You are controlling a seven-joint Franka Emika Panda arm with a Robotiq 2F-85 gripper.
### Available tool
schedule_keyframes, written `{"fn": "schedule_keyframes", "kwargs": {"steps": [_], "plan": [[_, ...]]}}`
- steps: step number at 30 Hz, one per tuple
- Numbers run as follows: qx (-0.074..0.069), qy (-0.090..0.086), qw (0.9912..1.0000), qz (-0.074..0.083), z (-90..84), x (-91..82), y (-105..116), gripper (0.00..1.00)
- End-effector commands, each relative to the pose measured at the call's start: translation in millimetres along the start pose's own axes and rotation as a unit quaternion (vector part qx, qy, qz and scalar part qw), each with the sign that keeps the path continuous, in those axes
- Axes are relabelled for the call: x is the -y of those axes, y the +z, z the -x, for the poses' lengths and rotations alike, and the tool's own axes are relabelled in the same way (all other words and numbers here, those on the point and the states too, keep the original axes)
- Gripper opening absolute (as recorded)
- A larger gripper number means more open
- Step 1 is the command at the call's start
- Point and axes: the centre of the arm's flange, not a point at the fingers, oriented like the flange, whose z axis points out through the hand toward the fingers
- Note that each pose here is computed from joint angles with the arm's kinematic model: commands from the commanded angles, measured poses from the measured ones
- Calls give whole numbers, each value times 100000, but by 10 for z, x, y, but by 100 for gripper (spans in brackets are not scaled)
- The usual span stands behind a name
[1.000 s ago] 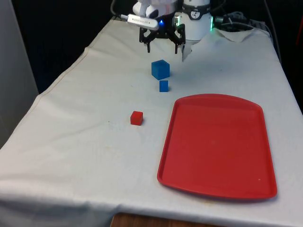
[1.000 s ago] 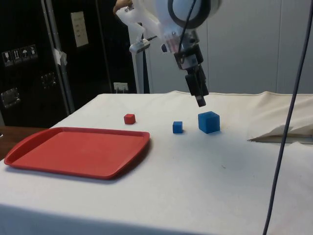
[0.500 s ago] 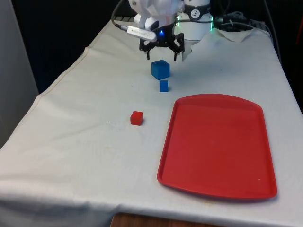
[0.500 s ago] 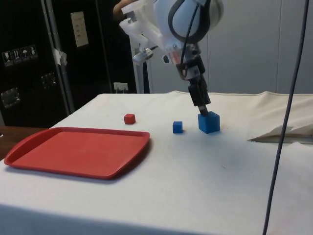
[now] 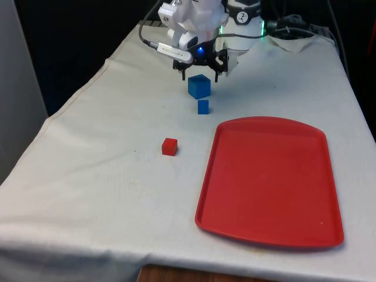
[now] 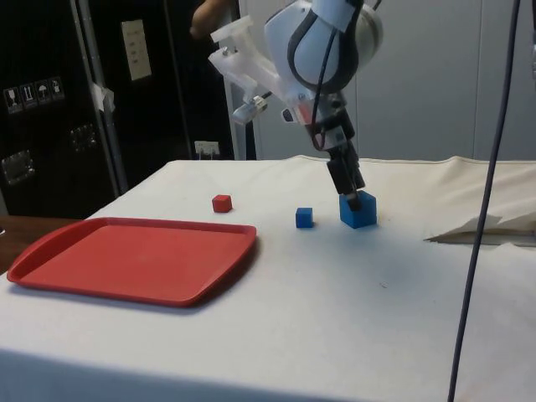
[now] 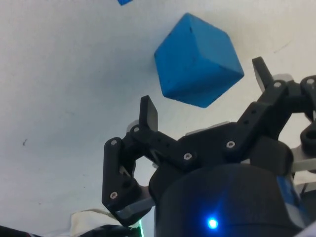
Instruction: Pick up the largest block and place it onto the tray.
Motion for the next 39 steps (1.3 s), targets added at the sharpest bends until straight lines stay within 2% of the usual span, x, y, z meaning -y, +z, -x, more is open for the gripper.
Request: {"fn": "schedule_keyframes", "kwargs": {"steps": [1, 3, 4, 8, 11, 12, 18, 19, 20, 28, 30, 31, 36, 38, 39], "plan": [[-394, -96, 99999, -153, 3, 5, 12, 100], [135, -86, 100000, 65, 1, -1, 10, 100], [-157, -306, 99999, 27, 2, 6, 32, 100], [183, -485, 99998, 217, -1, 9, 60, 100], [908, -548, 99993, 479, 4, 3, 73, 100], [555, -895, 99994, 375, -7, 14, 101, 100], [1011, -1607, 99980, 632, -55, 12, 184, 100], [1387, -1449, 99974, 1105, -42, 8, 181, 100], [969, -1725, 99978, 623, -69, 10, 188, 100], [1663, -2088, 99962, 705, -110, -11, 249, 100], [1455, -2086, 99966, 599, -114, -6, 243, 100], [1463, -2024, 99967, 629, -113, -10, 242, 96], [1569, -2041, 99964, 723, -113, -6, 245, 37], [1674, -2081, 99962, 730, -112, -11, 246, 22], [1529, -1985, 99966, 767, -115, -12, 240, 22]]}}
